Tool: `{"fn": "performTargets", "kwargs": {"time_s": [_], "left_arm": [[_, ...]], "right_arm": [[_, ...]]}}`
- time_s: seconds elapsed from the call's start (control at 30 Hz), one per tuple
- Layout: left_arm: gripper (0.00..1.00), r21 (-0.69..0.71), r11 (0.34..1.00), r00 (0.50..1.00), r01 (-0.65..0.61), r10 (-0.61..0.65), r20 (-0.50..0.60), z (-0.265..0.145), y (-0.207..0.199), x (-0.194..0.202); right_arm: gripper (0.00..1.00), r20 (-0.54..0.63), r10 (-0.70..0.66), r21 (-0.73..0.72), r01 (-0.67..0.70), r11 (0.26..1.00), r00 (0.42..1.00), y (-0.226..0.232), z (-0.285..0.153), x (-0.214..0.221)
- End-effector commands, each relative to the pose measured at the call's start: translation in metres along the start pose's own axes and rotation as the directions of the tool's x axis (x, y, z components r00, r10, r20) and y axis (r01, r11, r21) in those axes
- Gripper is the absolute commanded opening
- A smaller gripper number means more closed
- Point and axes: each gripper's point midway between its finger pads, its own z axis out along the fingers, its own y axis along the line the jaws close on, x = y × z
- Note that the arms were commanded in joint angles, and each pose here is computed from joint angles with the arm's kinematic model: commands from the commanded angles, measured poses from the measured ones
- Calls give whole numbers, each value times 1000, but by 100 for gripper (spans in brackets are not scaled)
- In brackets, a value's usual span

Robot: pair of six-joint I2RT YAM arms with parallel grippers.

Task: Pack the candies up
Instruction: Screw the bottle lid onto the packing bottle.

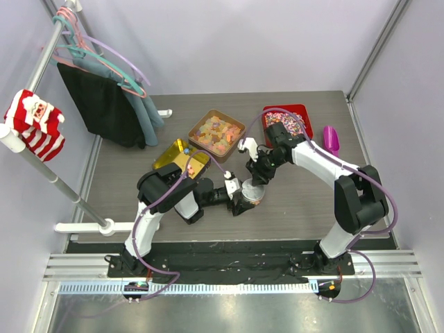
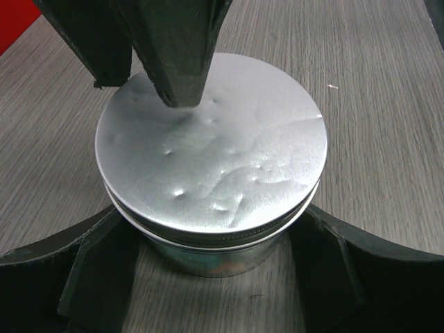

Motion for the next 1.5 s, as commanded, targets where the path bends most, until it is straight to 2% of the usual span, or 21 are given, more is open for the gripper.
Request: {"fn": "performTargets", "kwargs": {"time_s": [0.0,0.13,0.27,0.47,0.63,0.87,1.47], "left_arm": [[73,-16,995,993,-101,102,65,2,3,-12],[73,-14,995,993,-101,102,65,2,2,-12],[73,-14,995,993,-100,101,64,1,2,-12],[73,-14,995,993,-101,102,65,1,2,-12],[74,-11,995,993,-101,101,67,2,2,-13],[73,-12,995,993,-98,99,66,1,2,-12],[73,-15,994,991,-108,109,72,1,3,-16]], "right_arm": [[42,33,-13,-57,15,998,999,3,-1,-12],[38,29,-11,-49,13,999,1000,0,-2,-11],[42,77,-1,-39,4,999,997,-3,-7,-20],[40,92,10,-49,-5,999,996,-3,-3,-20],[33,72,19,-49,-15,999,997,-4,1,-15],[18,42,17,-35,-16,999,999,-6,1,-9],[9,-82,52,-89,-60,994,995,4,-9,9]]}}
